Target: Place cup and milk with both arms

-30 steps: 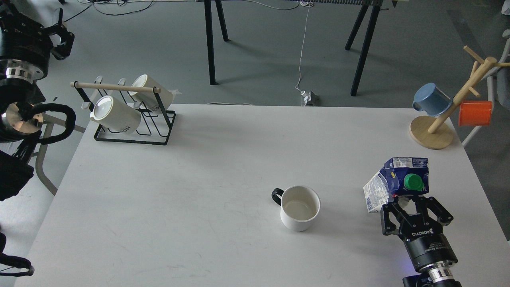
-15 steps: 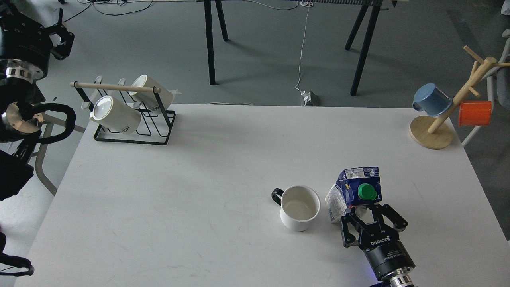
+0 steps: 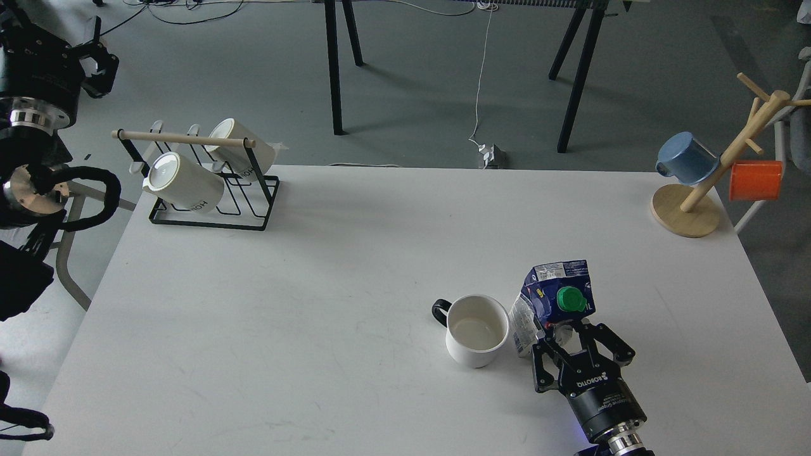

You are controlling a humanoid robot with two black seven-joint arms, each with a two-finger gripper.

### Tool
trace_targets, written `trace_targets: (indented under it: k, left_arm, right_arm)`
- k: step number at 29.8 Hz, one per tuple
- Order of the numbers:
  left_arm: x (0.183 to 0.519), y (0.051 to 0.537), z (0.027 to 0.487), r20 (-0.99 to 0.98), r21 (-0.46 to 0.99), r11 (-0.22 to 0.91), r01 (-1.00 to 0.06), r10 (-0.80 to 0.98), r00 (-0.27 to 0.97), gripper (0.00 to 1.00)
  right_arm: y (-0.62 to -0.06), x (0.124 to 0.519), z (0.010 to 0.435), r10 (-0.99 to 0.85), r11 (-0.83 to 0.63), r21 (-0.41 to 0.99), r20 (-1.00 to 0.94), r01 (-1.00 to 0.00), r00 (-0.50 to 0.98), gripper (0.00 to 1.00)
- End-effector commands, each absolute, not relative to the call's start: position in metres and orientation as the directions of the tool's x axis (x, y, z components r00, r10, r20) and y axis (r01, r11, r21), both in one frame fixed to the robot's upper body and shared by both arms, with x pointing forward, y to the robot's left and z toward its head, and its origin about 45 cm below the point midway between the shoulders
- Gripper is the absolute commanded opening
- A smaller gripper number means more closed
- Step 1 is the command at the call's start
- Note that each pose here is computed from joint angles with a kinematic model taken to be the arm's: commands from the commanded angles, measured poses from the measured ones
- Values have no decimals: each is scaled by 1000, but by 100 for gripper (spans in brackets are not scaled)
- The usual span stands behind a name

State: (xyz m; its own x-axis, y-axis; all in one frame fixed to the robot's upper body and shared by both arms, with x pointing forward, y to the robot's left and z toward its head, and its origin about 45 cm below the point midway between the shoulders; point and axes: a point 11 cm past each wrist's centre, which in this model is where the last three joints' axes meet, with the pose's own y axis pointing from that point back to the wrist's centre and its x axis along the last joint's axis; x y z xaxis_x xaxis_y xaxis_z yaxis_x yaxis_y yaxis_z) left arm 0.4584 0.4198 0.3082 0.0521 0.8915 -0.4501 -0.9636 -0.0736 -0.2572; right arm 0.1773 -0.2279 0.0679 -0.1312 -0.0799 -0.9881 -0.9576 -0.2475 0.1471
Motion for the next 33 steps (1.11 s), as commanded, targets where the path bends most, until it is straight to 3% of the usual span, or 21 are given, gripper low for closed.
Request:
trace_targets:
  k: [1,2,5,6,14,23,30,33]
  left_arm:
    - [458,421,309,-448,-258,-73,-963,892,52,100]
    - [458,421,309,-449,-259,-74,-963,892,52,100]
    - [458,420,309,-450,-258,-73,-963,892,53,100]
    - [458,420,309,-450,-258,-73,-963,892,53,100]
    - [457,421,308,-449,-258,-74,-963,892,51,100]
    - [456,422,306,-449,-256,-72,-964,892,52,100]
    - [457,422,308,-457,-262,-69,-962,887,61,100]
    - [457,414,310,-461,-274,-9,-962,879,124,100]
  right_arm:
    - [-229,176,65,-83,-245,157,-987,-957,-140,65]
    - [-229,176,65,-84,-245,157,-987,-957,-140,78]
    - [-229,174,64,-83,-245,161,-986,-956,-145,94]
    - [-229,173,64,-83,-245,162,-986,-956,-146,96]
    - [-229,166,61,-80,-245,177,-984,-953,-162,98]
    - [-241,126,46,-111,-234,276,-960,-932,-256,98]
    - [-321,117,66,-285,-157,299,-926,-941,-247,98]
    - [-361,132,92,-372,-114,251,-908,-961,-193,98]
